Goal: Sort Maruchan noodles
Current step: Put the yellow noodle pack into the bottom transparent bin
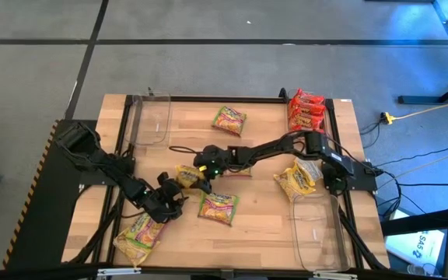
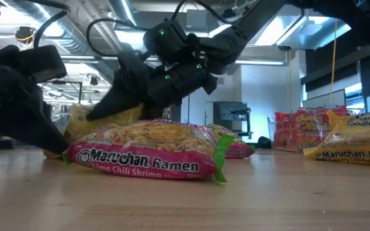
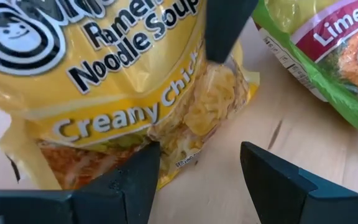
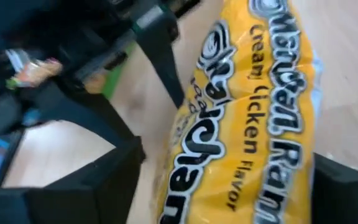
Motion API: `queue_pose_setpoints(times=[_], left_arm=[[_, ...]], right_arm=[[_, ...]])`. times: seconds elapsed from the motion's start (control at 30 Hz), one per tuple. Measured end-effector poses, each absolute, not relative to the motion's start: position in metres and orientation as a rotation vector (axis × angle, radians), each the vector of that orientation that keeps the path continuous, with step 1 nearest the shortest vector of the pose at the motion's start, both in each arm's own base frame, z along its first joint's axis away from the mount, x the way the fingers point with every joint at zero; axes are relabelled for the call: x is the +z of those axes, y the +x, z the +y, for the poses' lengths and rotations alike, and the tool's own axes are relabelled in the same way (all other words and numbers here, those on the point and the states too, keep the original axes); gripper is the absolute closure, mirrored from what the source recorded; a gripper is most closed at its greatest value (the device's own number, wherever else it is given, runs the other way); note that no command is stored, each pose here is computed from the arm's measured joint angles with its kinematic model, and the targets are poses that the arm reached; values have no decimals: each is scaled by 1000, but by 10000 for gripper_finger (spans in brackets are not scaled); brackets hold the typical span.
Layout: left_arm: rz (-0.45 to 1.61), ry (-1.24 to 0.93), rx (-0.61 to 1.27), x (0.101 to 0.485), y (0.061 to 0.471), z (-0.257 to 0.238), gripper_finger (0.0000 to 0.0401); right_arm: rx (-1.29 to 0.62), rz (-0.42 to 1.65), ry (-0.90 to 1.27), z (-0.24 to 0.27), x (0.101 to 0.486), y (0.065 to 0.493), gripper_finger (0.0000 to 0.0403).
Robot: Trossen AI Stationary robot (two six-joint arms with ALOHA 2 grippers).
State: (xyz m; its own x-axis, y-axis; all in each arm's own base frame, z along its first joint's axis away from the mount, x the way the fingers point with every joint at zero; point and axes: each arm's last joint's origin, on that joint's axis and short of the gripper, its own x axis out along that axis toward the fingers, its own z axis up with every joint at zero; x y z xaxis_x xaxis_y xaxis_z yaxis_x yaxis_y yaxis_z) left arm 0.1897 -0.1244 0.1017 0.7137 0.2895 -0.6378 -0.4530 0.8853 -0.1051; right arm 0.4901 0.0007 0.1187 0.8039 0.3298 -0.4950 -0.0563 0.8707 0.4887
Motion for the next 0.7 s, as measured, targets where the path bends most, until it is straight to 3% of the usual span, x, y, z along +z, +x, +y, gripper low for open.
queue_pose_setpoints(times=[0.43,0.53,0.7], left_arm=[[655,-294,384,108,189,-126,183],[653,-310,358,112,187,-128,183],[630,-348,310,125,182,-133,183]], right_arm=[[237,570,307,-1,123,490,300],[250,565,266,-1,125,490,314],[262,581,220,0,134,486,305]])
